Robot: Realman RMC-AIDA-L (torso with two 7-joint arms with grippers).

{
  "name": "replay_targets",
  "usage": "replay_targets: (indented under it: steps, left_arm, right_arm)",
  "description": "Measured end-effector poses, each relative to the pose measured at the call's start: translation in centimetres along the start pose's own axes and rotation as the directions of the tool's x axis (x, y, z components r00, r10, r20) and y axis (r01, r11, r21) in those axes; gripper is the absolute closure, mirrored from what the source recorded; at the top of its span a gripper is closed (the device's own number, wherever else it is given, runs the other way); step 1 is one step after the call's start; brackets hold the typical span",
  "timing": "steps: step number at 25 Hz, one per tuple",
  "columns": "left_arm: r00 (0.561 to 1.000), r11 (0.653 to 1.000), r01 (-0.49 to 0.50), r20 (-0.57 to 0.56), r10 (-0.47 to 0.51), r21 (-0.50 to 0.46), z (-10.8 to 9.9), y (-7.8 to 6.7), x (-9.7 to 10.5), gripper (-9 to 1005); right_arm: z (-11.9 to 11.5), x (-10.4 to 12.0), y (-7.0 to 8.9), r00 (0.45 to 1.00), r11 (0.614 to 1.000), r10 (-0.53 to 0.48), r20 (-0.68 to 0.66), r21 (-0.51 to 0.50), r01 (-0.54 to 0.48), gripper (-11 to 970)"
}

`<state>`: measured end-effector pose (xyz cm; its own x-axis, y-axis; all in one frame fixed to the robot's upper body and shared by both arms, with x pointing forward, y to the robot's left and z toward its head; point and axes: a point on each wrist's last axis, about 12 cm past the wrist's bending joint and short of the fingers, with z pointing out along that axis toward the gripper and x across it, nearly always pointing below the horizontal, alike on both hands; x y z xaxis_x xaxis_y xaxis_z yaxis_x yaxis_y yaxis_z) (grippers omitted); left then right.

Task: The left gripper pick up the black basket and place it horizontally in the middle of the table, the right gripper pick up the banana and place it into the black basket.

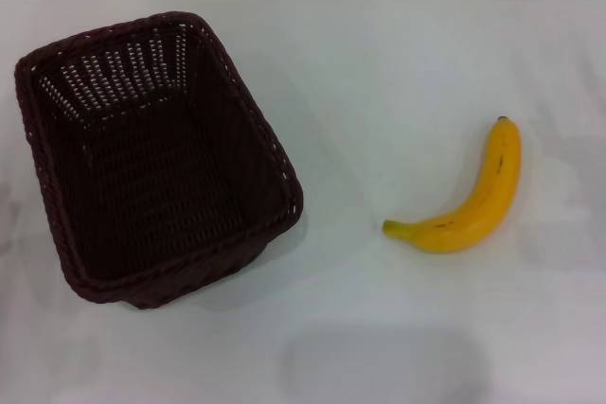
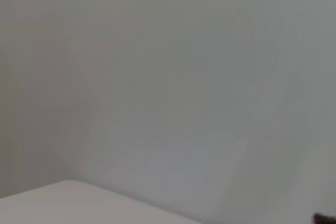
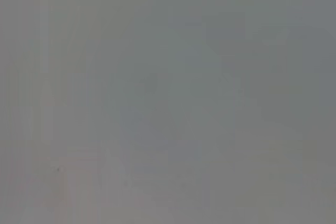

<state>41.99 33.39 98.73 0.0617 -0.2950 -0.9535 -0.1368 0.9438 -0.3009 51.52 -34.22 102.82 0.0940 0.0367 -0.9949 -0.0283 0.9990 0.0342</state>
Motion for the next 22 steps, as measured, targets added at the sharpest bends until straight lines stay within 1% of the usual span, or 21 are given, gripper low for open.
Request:
replay_targets:
  steps: [3,5,17,20,21,22]
  left_arm:
    - [1.000,1.000,-0.015,-0.006,0.015,-0.025,-0.8,0.8,0.0,140]
    - [1.000,0.999,-0.022,-0.009,0.022,-0.026,-1.1,1.1,-0.1,141]
    - [1.000,1.000,-0.022,-0.017,0.021,-0.022,-1.2,1.2,0.0,147]
    - [0.999,0.999,0.029,-0.026,-0.029,-0.021,-0.9,1.2,0.0,148]
    - [0.999,0.999,0.029,-0.026,-0.029,-0.021,-0.9,1.2,0.0,149]
    - [0.994,0.995,0.093,-0.047,-0.094,-0.019,0.1,1.9,-0.3,149]
  right_arm:
    - [-0.2,0.1,-0.1,1.000,1.000,0.000,-0.003,0.003,0.000,118]
    - [-0.1,0.0,-0.2,1.000,1.000,-0.001,-0.002,0.005,0.001,118]
    - [-0.2,0.1,-0.1,1.000,1.000,-0.001,-0.003,0.004,0.001,118]
    - [-0.2,0.1,-0.1,1.000,1.000,0.000,-0.004,0.004,0.000,118]
    - [-0.2,0.1,-0.1,1.000,1.000,0.001,-0.005,0.004,-0.001,119]
    - [-0.2,0.1,-0.1,1.000,1.000,0.001,-0.005,0.004,-0.001,119]
